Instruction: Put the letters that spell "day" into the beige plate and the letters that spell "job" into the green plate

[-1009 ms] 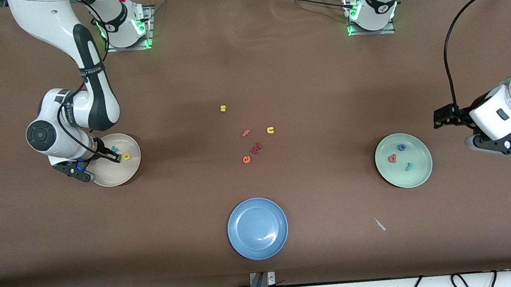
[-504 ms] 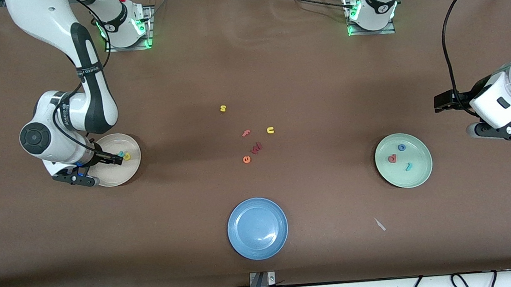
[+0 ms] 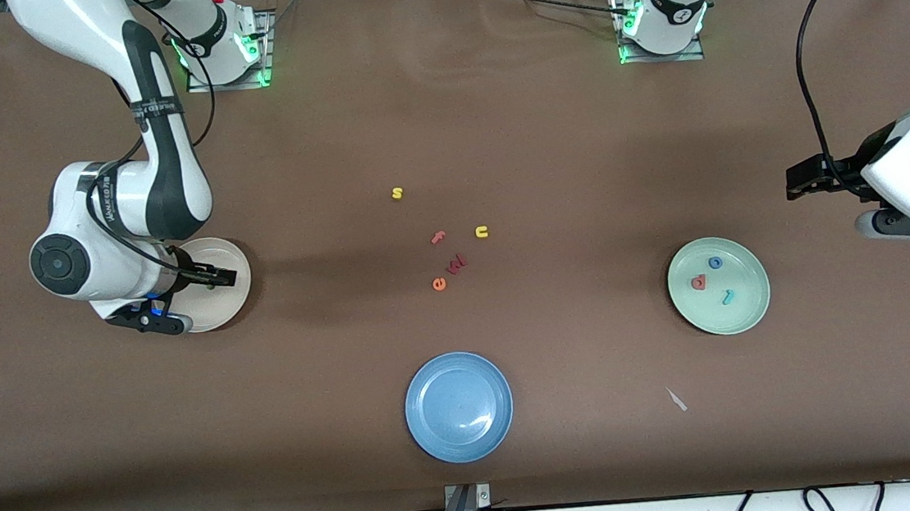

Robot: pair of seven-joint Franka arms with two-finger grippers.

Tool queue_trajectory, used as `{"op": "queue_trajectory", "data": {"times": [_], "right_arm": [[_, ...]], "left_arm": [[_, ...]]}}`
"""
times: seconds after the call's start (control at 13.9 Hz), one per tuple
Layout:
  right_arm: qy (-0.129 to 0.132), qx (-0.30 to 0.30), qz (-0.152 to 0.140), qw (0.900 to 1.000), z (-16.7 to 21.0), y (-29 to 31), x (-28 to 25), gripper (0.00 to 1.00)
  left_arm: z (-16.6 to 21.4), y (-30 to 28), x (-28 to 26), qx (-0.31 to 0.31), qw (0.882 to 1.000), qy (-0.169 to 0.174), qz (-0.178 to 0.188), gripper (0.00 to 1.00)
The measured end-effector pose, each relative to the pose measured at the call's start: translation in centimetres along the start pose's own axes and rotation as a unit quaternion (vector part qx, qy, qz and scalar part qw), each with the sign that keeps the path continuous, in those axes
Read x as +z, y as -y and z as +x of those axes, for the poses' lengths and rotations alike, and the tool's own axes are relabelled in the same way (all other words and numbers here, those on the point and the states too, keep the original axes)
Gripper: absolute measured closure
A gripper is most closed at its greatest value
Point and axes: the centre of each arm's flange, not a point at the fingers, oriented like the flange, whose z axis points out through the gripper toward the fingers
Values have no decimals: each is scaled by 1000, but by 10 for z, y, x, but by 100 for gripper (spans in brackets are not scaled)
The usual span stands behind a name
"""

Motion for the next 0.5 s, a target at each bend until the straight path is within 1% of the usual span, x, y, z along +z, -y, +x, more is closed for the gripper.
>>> {"op": "queue_trajectory", "data": {"times": [0.14, 0.22, 0.36, 0.43, 0.5], "right_arm": [[2, -7, -1, 1000, -6, 19, -7, 0], [5, -10, -3, 1000, -9, 24, -7, 0], [7, -18, -2, 1000, -12, 33, -13, 0], [7, -27, 0, 1000, -14, 40, -16, 0], [5, -39, -5, 999, -16, 47, -18, 0]], "left_arm": [[-3, 15, 1, -31, 999, -12, -31, 0], [-5, 24, 3, -44, 998, -16, -37, 0], [-15, 33, 5, -55, 998, -19, -28, 0], [-22, 32, 2, -44, 998, -25, -25, 0], [-30, 31, -4, -29, 999, -36, -23, 0]]}}
